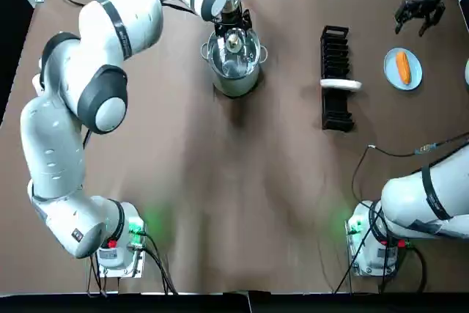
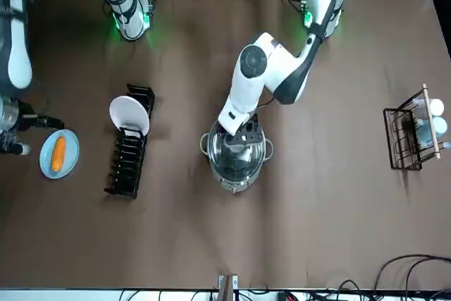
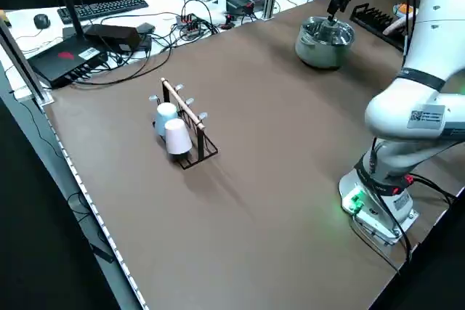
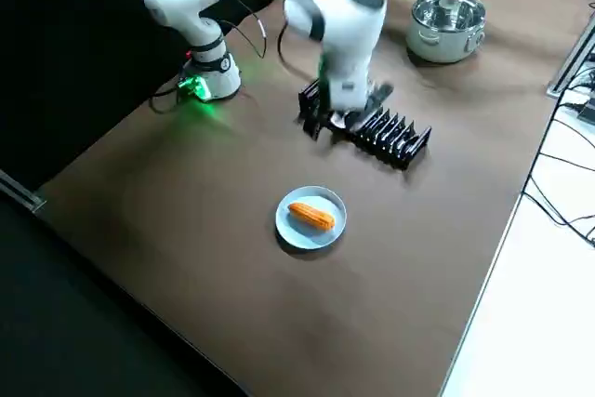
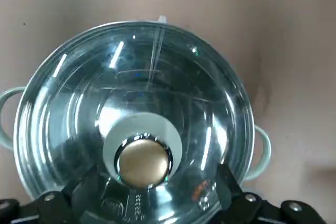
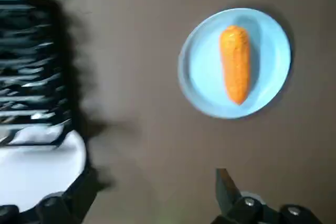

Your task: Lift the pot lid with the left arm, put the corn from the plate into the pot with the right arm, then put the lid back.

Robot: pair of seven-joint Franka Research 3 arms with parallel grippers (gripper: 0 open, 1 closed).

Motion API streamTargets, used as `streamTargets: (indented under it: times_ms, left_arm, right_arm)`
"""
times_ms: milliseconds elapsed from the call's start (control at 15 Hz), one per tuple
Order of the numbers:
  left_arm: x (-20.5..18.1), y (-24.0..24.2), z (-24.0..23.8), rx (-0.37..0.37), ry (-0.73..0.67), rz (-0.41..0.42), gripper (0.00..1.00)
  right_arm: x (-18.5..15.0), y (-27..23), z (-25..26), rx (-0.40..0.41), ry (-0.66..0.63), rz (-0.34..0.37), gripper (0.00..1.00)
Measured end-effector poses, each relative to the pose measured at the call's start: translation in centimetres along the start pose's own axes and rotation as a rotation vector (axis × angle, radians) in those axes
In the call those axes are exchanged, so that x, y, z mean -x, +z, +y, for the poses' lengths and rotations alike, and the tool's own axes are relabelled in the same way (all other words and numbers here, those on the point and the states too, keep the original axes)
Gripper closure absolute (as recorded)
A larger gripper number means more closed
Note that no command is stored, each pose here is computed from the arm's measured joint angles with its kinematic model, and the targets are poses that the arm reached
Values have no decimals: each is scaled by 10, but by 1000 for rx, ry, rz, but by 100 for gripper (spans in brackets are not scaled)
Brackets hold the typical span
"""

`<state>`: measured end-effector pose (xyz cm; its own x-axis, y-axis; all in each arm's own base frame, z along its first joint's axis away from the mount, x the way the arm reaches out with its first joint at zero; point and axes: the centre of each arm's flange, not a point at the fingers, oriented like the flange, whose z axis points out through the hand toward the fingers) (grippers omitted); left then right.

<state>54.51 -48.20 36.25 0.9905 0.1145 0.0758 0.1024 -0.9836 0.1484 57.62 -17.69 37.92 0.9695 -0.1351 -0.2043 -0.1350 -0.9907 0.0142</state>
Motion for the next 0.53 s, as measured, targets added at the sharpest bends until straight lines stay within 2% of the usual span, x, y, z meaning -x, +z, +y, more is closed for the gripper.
streamTargets:
  times_ms: [333,467,533]
  left_arm:
    - [-1,12,3,-27,-26,39,0]
    - [-1,13,3,-28,-29,39,0]
    - [-1,14,3,-31,-33,37,0]
  right_arm:
    - [-21,93,64,12,-3,95,4]
    - [-28,124,65,16,-5,97,16]
    - [-30,135,65,15,-5,92,16]
